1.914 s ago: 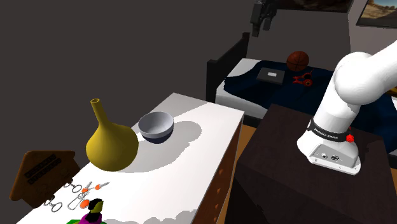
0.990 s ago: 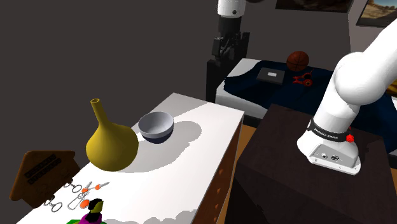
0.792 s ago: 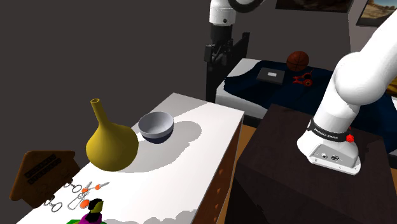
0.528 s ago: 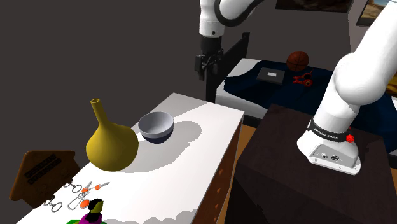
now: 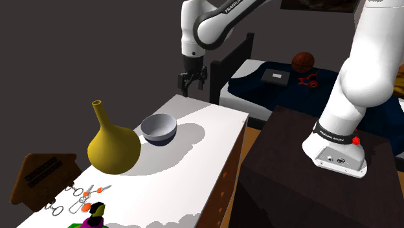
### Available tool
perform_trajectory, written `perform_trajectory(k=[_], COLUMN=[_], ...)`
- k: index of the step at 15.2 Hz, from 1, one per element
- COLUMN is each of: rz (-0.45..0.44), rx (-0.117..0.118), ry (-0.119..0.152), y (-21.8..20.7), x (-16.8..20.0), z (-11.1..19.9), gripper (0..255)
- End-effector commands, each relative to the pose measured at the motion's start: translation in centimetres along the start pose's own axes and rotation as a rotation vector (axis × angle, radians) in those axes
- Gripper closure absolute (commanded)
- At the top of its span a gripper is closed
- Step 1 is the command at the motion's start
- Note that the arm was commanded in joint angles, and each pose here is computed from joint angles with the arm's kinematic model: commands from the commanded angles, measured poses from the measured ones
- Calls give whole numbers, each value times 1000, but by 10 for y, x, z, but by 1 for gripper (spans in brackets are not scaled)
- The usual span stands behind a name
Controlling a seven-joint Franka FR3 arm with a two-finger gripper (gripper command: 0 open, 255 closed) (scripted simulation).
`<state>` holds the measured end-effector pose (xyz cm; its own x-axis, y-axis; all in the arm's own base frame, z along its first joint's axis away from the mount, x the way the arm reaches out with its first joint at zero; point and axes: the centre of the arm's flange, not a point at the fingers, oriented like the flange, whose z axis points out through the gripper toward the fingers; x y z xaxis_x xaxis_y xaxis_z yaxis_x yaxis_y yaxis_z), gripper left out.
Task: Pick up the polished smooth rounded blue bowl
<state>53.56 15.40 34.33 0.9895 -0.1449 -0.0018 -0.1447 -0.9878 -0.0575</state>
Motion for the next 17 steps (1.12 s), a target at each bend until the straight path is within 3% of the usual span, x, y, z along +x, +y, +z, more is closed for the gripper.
perform_trajectory(k=[1,10,17], rz=[5,23,23], rx=[9,45,45], ry=[-4,-20,-20], y=[-11,-62,-60], x=[16,80,80], z=[22,102,139], gripper=[0,0,0])
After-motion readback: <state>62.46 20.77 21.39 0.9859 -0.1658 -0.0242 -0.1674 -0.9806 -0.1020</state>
